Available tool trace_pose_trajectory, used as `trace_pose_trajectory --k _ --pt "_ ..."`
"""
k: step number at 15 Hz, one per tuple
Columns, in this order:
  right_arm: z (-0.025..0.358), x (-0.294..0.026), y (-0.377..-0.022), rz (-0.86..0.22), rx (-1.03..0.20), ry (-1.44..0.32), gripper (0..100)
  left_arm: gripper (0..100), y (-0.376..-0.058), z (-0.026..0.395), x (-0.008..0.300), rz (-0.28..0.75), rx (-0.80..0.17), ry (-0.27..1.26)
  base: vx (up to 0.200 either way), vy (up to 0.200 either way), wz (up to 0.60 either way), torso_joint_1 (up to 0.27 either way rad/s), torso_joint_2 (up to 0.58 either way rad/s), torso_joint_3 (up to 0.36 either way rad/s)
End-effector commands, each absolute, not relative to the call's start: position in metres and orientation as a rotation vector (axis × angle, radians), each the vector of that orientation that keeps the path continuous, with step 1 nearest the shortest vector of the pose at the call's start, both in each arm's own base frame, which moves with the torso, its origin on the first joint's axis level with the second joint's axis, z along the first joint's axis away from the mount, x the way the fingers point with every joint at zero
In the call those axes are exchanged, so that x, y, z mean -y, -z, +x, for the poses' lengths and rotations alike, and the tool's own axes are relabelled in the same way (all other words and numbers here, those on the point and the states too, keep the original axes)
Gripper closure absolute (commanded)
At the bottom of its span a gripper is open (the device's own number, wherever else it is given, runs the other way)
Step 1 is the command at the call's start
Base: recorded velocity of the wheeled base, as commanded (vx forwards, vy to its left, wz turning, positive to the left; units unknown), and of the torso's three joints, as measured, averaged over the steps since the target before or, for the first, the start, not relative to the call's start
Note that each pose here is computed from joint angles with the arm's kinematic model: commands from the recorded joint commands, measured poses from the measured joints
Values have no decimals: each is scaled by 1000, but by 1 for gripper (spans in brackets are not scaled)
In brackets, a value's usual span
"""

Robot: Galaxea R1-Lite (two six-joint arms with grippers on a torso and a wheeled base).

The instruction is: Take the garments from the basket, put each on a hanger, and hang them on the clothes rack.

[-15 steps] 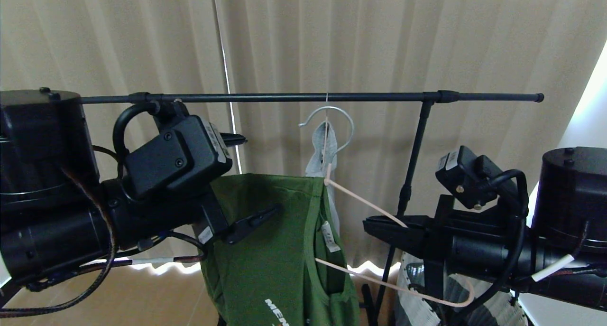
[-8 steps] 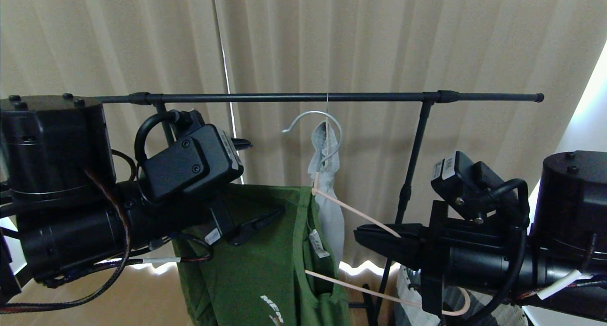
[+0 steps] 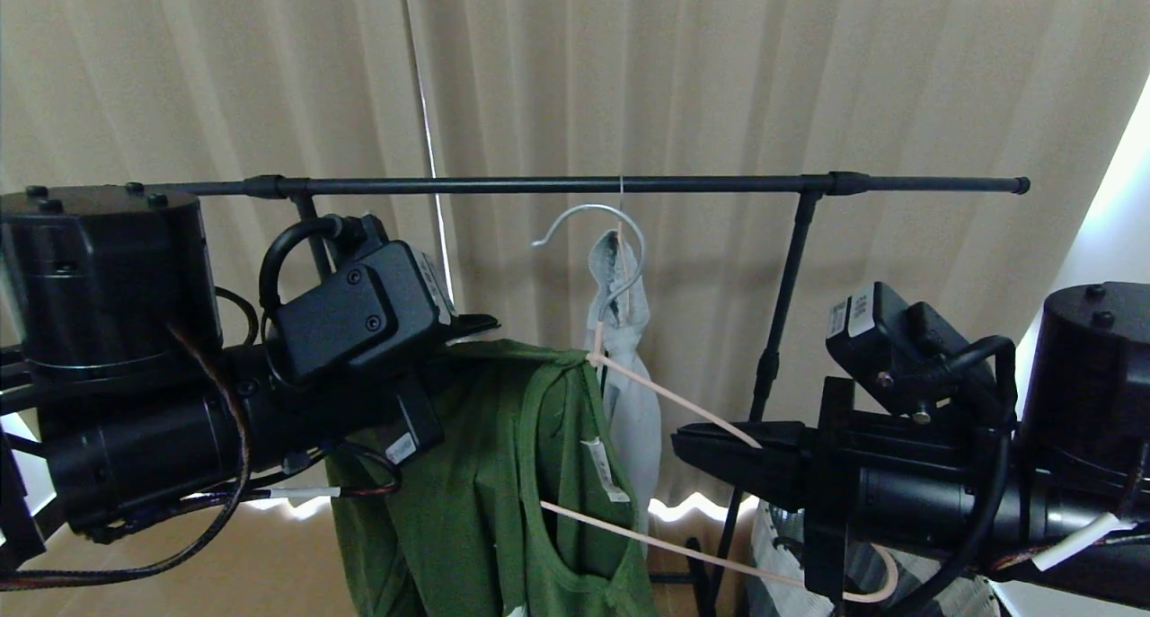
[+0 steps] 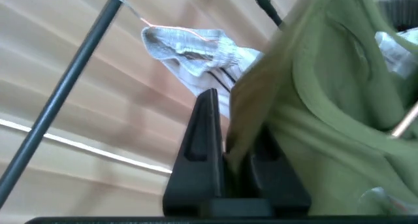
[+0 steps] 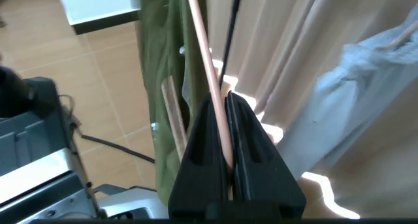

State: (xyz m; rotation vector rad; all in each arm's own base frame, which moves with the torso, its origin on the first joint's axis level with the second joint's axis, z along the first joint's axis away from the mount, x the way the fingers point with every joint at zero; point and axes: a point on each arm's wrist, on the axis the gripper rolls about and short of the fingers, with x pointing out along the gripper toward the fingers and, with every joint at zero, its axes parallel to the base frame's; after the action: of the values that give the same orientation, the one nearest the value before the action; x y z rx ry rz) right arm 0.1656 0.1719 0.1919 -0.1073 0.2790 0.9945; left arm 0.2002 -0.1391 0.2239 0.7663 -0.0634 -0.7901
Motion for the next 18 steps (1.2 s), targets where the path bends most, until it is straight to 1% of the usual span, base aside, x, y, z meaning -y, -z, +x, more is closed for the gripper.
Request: trace_pose_trajectory --k 1,7,8,11,12,13,15,18 --pt "165 -171 -193 -106 -272 -994 100 100 -223 200 138 767 60 787 0 0 0 0 0 0" --pt "165 -171 -197 -101 -251 -992 100 100 -222 197 136 769 56 785 0 0 0 0 0 0" --pt "165 -170 -197 -102 -252 -990 0 100 -221 197 136 770 54 785 0 0 0 0 0 0" --pt "166 -169 -198 -107 -241 -978 0 100 -223 197 131 775 50 745 0 0 0 0 0 0" --pt "168 -166 -199 -128 -226 -966 0 100 -222 198 126 796 46 727 0 0 0 0 0 0" --pt "170 -160 -200 -157 -203 -946 0 100 -220 198 118 848 50 700 0 0 0 0 0 0" --pt "172 -145 -208 -177 -151 -895 0 100 -218 196 103 905 45 656 0 0 0 0 0 0" --pt "167 -136 -211 -171 -136 -875 0 100 -220 193 98 890 47 635 0 0 0 0 0 0"
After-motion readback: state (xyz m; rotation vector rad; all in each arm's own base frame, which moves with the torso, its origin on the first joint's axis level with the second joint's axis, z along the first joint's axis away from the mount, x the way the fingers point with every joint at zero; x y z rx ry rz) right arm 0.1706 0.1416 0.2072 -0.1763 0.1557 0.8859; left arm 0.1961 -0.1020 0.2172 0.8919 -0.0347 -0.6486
